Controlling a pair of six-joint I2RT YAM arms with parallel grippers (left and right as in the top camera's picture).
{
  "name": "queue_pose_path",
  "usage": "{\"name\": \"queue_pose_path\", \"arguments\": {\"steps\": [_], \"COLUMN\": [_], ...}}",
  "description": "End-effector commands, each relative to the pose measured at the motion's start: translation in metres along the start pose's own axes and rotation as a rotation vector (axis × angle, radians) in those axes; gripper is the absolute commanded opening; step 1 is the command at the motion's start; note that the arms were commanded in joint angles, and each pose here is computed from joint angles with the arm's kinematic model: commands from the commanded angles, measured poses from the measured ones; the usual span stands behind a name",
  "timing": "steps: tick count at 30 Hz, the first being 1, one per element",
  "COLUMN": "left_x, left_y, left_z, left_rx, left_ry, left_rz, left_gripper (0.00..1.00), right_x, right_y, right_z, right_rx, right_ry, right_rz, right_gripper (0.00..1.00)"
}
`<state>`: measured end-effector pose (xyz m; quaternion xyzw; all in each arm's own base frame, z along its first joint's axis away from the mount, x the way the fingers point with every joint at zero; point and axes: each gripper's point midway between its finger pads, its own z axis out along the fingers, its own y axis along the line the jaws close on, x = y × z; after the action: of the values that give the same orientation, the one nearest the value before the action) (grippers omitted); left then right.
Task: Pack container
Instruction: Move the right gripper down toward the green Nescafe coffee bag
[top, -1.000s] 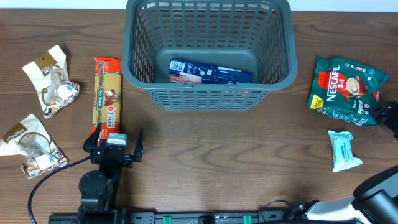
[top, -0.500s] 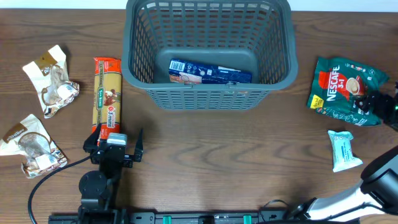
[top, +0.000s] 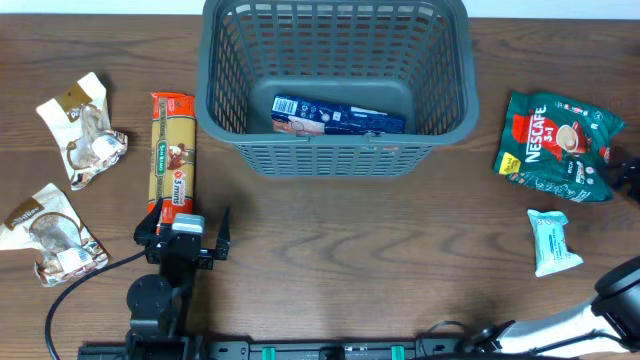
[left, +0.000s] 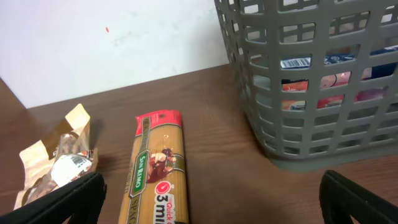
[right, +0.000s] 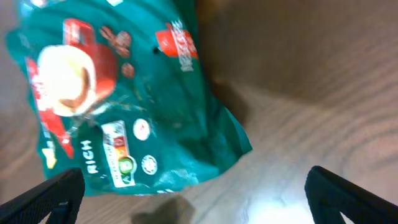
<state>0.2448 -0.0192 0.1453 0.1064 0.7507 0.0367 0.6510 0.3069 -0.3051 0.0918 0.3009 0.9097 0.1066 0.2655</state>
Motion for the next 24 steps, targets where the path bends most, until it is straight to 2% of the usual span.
{"name": "queue_pose_path", "arguments": {"steps": [1,16,24], "left_x": [0.014,0.014,0.014], "left_y": [-0.006,-0.006,-0.006], "left_z": [0.002,0.002,0.002], "left_rx": [0.023,0.023,0.023], "left_ry": [0.031,0.031,0.031], "left_rz": [0.012,0.012,0.012], "left_gripper": [0.99,0.99,0.99], "right_x": [-0.012,0.010,0.010], "right_y": [0.011,-0.009,-0.002], "right_z": [-0.006,0.031,0.040], "right_rx": [-0.121,-0.163,-0.232], "right_ry": [-0.063,0.013,-0.003], "right_rz": [-0.047,0.000,-0.075], "right_gripper": [0.99,0.99,0.99]}}
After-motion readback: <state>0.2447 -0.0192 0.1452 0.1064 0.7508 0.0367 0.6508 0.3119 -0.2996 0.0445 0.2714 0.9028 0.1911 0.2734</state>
